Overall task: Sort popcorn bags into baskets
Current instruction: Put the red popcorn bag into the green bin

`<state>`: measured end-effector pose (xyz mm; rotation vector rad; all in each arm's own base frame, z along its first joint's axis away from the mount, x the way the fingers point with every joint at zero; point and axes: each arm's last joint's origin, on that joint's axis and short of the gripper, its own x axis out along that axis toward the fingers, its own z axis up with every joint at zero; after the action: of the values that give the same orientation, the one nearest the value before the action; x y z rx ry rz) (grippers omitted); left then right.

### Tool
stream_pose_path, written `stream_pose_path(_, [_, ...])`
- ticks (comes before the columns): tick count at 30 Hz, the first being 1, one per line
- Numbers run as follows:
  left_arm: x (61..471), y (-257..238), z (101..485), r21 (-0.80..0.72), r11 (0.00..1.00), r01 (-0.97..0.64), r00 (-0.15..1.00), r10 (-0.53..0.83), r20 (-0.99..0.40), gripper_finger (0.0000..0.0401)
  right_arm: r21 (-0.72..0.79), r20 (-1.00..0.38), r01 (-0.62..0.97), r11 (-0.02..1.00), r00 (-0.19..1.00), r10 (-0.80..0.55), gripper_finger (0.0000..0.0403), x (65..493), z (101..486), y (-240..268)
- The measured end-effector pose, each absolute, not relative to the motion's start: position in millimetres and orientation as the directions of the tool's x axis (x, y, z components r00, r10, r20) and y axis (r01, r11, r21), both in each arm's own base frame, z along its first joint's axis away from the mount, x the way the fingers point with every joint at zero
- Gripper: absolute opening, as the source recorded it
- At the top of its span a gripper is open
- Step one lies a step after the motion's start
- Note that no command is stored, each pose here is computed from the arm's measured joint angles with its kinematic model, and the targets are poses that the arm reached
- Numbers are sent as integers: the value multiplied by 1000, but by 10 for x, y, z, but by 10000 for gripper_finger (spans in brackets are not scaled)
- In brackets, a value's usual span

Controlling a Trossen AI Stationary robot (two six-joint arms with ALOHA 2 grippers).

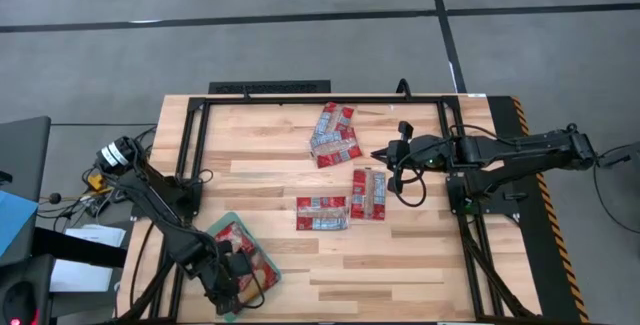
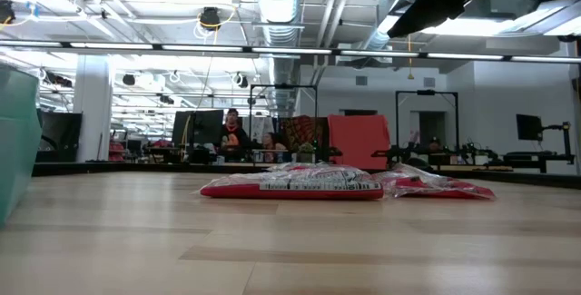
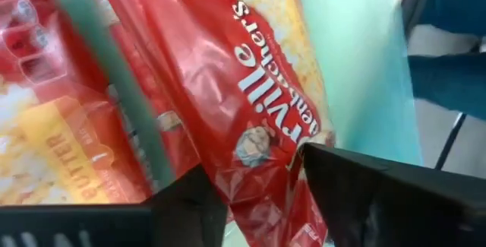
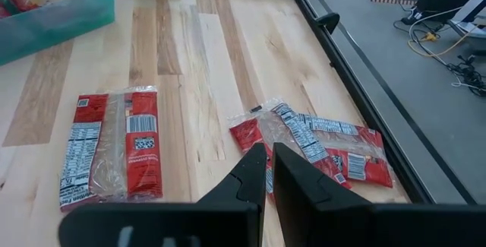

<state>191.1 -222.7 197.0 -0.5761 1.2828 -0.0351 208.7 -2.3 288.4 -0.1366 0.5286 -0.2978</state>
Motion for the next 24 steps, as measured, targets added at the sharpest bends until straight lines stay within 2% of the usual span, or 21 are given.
stream_pose_path(6, [1922,-2189,2003,-440,858,-263,267,-374,-888,181,-206,-476,243,948,822,-314,47,2087,2884,-23])
stream_pose_path(17, [1805,-1900,2226,-385,839,-384,236,-314,-919,184,-205,-476,242,948,822,-313,47,2087,2884,-23])
stream_pose_path(21, [1816,-1721,2399,-429,783,-450,304,-317,-898,184,-197,-476,248,949,822,-313,47,2087,2883,-23])
stream_pose_path(24, [1881,-1479,2534,-448,729,-517,418,-242,-876,184,-182,-474,285,941,813,-338,47,2085,2882,-39])
